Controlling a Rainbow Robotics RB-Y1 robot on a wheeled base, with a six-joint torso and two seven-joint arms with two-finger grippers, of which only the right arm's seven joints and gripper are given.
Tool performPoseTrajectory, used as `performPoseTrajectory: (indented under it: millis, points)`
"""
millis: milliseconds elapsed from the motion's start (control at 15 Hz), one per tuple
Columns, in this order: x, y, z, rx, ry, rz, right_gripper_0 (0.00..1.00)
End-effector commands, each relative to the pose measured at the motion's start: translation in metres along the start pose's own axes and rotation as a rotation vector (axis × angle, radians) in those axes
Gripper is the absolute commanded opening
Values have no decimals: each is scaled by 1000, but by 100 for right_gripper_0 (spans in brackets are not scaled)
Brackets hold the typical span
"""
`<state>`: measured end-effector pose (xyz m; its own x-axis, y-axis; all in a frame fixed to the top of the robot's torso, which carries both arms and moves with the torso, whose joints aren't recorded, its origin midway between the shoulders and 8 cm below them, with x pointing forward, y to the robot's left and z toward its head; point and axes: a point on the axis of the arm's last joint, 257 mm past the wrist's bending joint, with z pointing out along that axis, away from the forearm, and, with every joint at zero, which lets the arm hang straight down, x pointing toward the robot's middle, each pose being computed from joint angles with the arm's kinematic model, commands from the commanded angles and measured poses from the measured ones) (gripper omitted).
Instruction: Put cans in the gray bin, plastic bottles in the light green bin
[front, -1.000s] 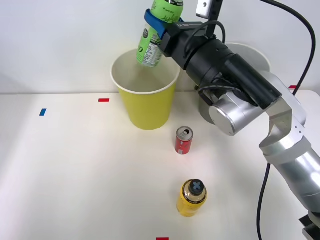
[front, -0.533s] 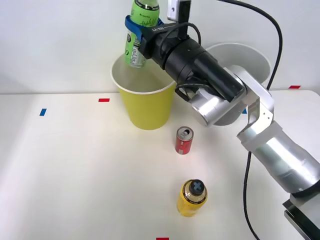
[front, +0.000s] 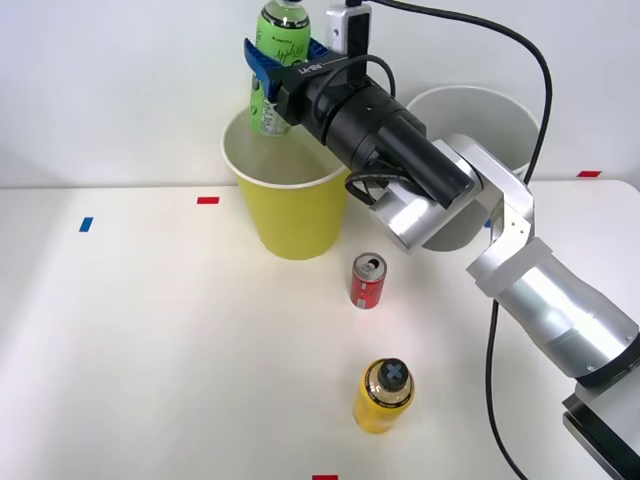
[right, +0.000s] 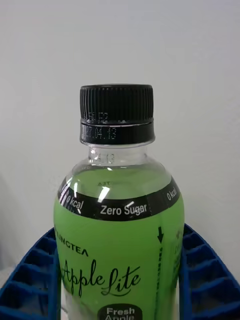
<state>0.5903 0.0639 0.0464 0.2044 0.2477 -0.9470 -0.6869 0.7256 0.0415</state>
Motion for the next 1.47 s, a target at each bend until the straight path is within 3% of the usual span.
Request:
performPoseTrajectory:
  millis: [67,467,733,1067,1467]
  points:
    - [-2,-2,-2,-4,-7,-11,100]
    - [-8,-4,-8,-20,-42,-7,100]
    - [-42,-11,-38,-36,-113,-36,100]
    - [-83,-31,-116,14,-199,-37,100]
    - [-108,-53,-245,163,-227,-26,100]
